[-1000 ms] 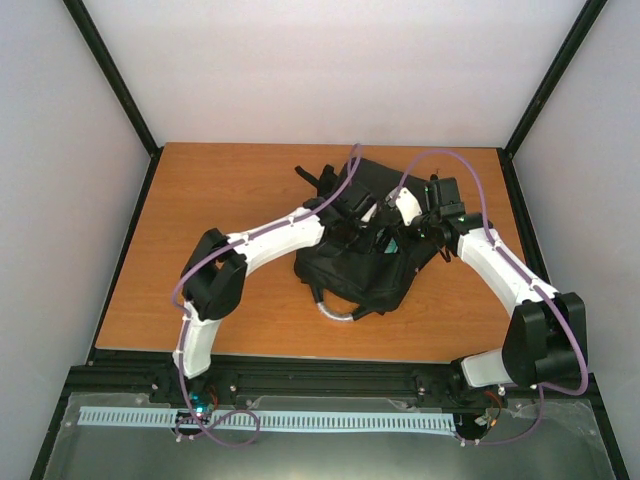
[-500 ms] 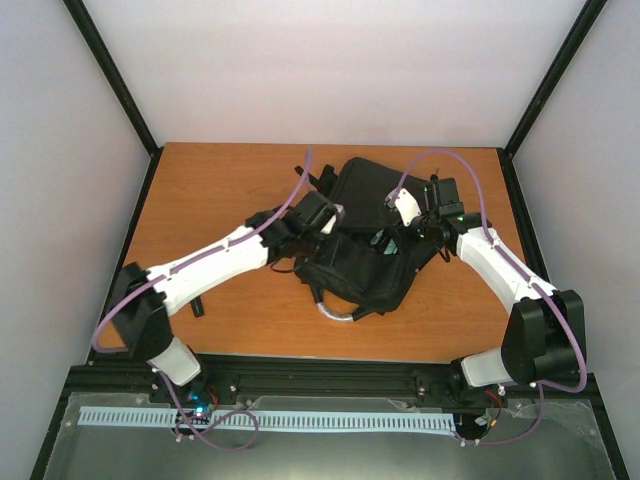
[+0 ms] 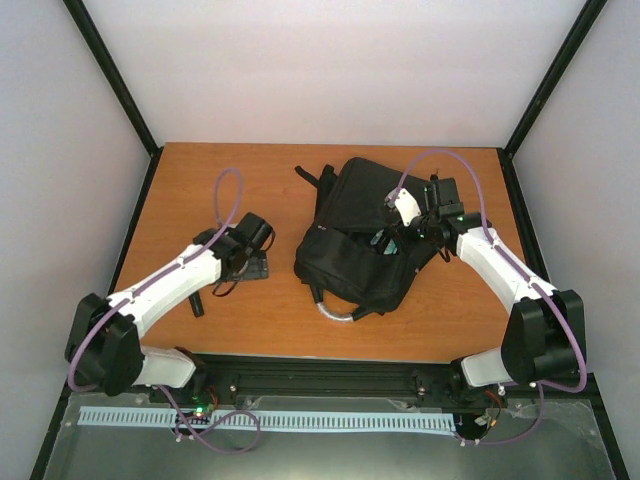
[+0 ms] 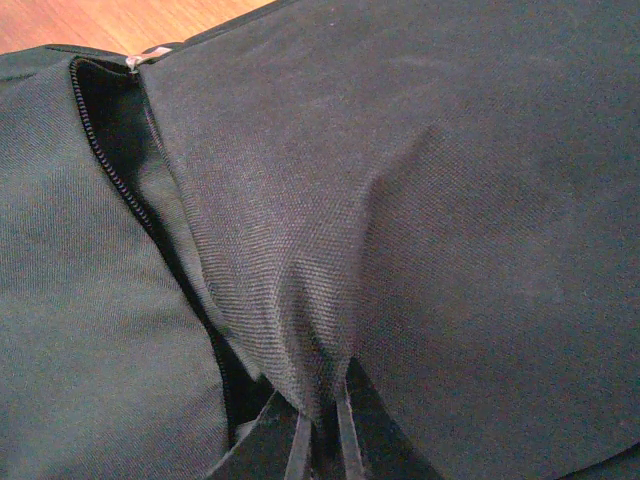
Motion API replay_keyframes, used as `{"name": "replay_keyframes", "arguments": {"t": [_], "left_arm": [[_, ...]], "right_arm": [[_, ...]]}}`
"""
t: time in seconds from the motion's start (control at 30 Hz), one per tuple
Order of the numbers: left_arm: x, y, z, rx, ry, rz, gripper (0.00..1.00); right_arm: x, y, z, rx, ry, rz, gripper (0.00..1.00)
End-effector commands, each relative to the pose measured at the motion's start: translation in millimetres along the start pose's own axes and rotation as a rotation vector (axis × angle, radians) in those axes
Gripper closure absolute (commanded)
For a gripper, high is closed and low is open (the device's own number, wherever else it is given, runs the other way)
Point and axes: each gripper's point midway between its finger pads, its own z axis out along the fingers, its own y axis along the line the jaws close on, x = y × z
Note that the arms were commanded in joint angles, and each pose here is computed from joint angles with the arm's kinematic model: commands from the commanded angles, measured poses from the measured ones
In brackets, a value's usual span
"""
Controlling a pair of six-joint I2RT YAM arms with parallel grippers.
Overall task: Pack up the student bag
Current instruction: Adjust the student bag at the center of the board.
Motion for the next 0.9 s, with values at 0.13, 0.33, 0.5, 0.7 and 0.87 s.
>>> {"name": "replay_keyframes", "arguments": {"t": [0.13,0.33,0.5,0.7,0.87], "left_arm": [[-21,75,-12,-0.185,-0.176,-0.296,0.0],[-22,94,-3,-0.221,-0.198,-0.423,0.0],[-33,101,-8,-0.251,-0.27,-0.476,0.0],[-29,114,4,-0.336,-0.281,-0.48,0.0],[-19,128,18,-0.354,-0.269,-0.518,0.0]], "right_arm": [[-21,5,-6,-0.03,-0.073,-0.04,0.97],[-22,6,-7,-0.036,-0.078,-0.039,0.97],[-19,4,-2,-0.035,-0.064,-0.021,0.97],[-10,2,6,-0.038,-0.027,0.016,0.97],[-4,1,17,-0.067,0.024,0.054,0.97]]}}
